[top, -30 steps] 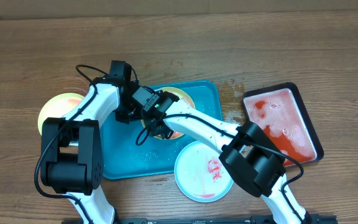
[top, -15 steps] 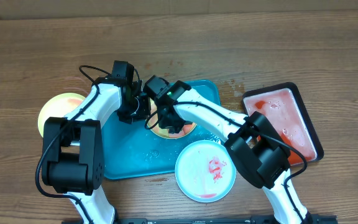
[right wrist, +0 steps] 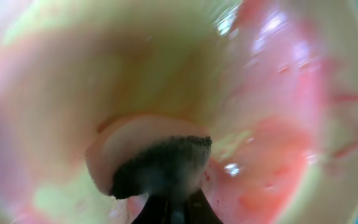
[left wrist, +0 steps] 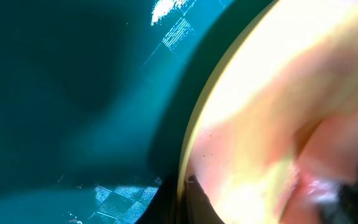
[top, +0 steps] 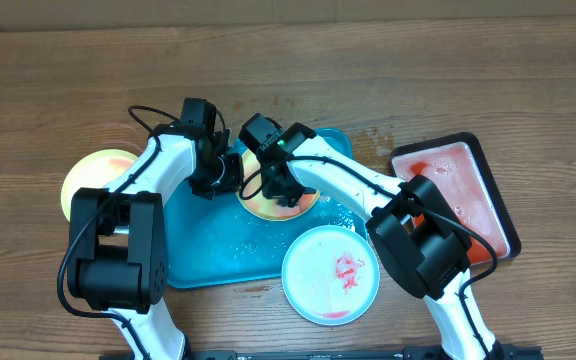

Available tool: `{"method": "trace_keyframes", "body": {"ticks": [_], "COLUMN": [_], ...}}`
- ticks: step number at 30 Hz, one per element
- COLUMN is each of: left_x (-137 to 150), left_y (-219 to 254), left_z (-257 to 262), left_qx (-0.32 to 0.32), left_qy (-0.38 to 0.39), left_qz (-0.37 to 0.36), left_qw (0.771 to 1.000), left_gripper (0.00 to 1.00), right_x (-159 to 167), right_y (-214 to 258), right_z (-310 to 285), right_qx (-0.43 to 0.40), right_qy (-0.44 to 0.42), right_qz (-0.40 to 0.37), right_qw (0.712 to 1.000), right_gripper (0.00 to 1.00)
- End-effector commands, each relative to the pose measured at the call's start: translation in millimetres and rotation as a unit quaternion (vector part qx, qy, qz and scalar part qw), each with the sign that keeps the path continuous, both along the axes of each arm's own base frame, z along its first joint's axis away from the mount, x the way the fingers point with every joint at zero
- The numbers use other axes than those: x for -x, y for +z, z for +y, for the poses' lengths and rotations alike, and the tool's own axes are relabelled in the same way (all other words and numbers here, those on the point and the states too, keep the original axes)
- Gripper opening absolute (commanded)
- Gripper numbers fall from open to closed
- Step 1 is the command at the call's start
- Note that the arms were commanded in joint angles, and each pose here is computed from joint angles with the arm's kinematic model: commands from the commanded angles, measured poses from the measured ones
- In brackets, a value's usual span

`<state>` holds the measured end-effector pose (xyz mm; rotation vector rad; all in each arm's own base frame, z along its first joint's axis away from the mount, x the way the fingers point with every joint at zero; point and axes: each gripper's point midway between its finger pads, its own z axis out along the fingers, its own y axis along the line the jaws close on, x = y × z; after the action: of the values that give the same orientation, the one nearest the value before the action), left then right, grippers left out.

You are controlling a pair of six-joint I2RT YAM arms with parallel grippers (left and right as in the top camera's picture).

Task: Clean dirty plates on tray and stack at the side
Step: 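Continue scrubbing the small yellow plate's center with the right gripper sponge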

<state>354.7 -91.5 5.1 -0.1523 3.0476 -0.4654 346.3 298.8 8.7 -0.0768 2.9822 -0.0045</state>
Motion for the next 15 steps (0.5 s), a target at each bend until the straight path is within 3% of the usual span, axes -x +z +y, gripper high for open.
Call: {"method": "trace_keyframes", "body": {"ticks": [1, 9, 15], "left_x": [11, 17, 18], "left_y": [-11, -12, -12], "left_z": [1, 6, 6], "left_qx": [-0.009, -0.021, -0.022], "left_qy": [-0.001, -0.005, -0.012], "left_qz": [0.026, 0.035, 0.037], "left_qw": [1.0, 0.999, 0.999], "left_gripper": [0.04, 0.04, 0.05], "right_x": [-26, -52, -68], "right_y": [-29, -10, -4], "right_z": [-71, -94, -90], "right_qx": [0.144, 0.218, 0.219], "right_qy": [-0.033, -0.042, -0.034], "right_qz": [-0.047, -0.129, -0.166], "right_qw": [0.988, 0.967, 0.961], "right_gripper": [0.04, 0.04, 0.04]}}
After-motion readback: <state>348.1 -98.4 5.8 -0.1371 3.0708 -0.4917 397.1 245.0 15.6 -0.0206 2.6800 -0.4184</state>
